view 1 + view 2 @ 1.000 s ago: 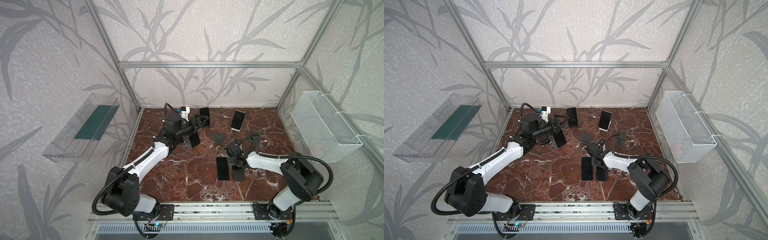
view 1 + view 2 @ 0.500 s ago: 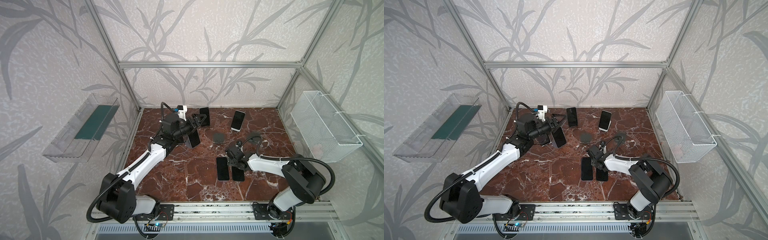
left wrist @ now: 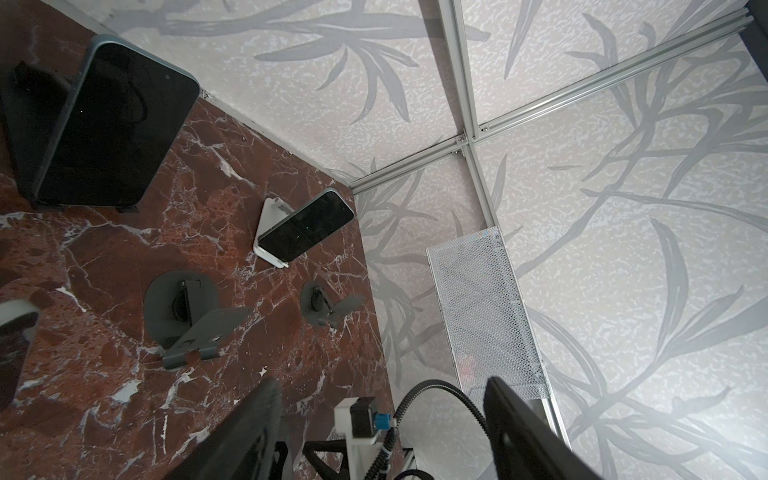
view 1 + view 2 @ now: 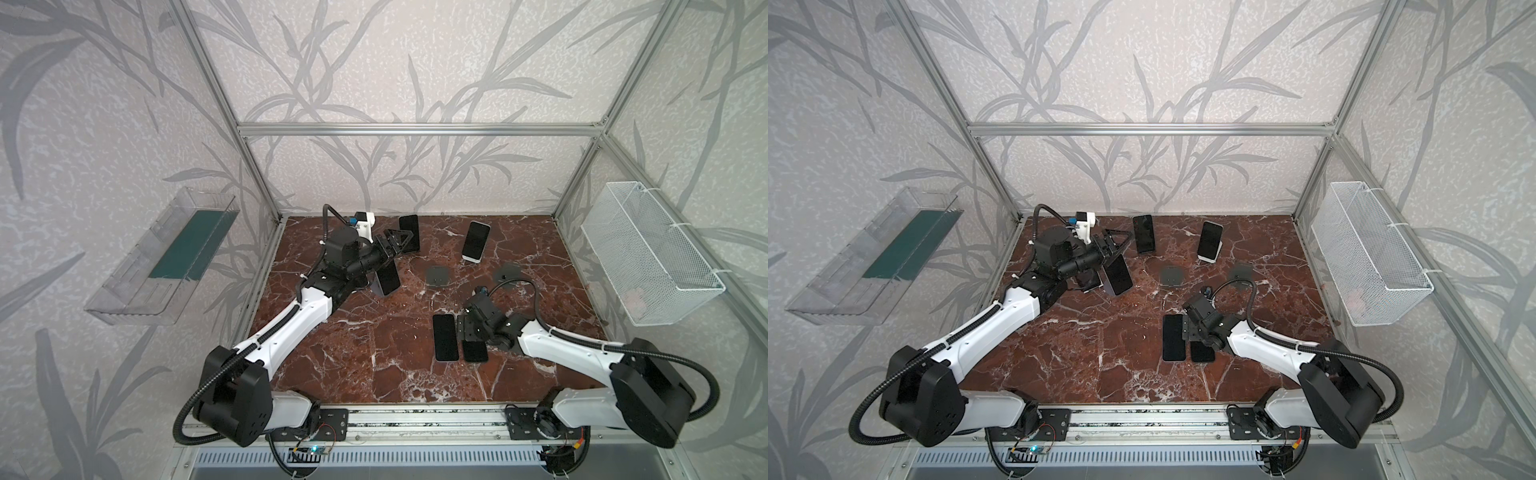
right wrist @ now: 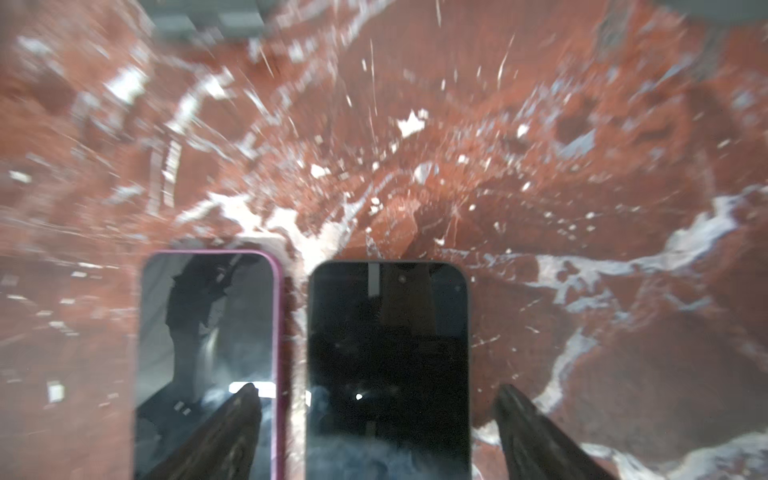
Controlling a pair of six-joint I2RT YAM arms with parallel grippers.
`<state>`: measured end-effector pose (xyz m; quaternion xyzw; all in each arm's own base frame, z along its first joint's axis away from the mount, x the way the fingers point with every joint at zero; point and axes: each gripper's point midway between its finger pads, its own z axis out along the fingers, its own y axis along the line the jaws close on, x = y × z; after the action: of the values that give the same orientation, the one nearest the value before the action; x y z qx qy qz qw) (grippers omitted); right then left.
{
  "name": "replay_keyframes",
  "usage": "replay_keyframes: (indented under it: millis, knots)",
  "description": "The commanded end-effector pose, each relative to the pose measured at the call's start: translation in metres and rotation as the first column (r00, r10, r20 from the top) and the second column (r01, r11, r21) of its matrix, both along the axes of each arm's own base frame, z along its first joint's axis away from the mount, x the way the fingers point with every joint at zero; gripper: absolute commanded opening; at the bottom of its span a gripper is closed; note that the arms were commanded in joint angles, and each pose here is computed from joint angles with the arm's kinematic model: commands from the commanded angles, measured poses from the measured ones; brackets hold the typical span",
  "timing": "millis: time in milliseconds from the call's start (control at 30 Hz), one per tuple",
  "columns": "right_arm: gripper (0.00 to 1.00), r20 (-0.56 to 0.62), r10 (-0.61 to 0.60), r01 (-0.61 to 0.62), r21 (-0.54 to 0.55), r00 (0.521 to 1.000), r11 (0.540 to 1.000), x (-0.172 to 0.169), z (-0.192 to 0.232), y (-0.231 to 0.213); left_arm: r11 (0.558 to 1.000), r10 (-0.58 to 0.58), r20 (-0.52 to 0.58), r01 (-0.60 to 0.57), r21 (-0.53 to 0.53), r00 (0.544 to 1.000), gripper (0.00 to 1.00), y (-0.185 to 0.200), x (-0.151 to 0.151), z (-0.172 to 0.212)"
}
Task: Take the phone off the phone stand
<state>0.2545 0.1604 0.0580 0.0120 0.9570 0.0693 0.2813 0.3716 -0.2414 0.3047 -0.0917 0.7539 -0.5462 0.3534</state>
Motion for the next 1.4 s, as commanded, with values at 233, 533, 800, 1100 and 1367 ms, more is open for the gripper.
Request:
replay_keyframes:
  millis: [233,533,800,1100,1367]
  knots:
    - [0.95,0.271,-0.059,0.049,0.044,0.961,0.998,0.028,0.089,-0.009,0.999,0.022,0.085,-0.024,0.022,0.996,0.78,0.008,-0.004,0.026]
    - [0.99,0.264,-0.019,0.007,0.047,0.964,0.999,0.091,0.088,0.053,0.998,0.045,0.075,-0.048,0.036,0.996,0.78,0.014,0.002,0.020]
    - [0.99,0.223,-0.022,0.033,-0.045,0.975,0.998,0.147,0.054,0.086,0.996,0.072,0.068,-0.075,0.046,0.995,0.78,0.024,0.010,0.015]
    - [0.96,0.151,-0.056,0.062,-0.035,0.987,0.997,0.172,0.020,0.085,0.996,0.091,0.034,-0.091,0.010,0.995,0.78,0.033,0.020,0.010]
    - [0.81,0.134,0.000,0.003,-0.026,0.991,1.000,0.189,0.008,0.096,0.995,0.097,0.025,-0.096,-0.023,0.995,0.78,0.038,0.024,0.012]
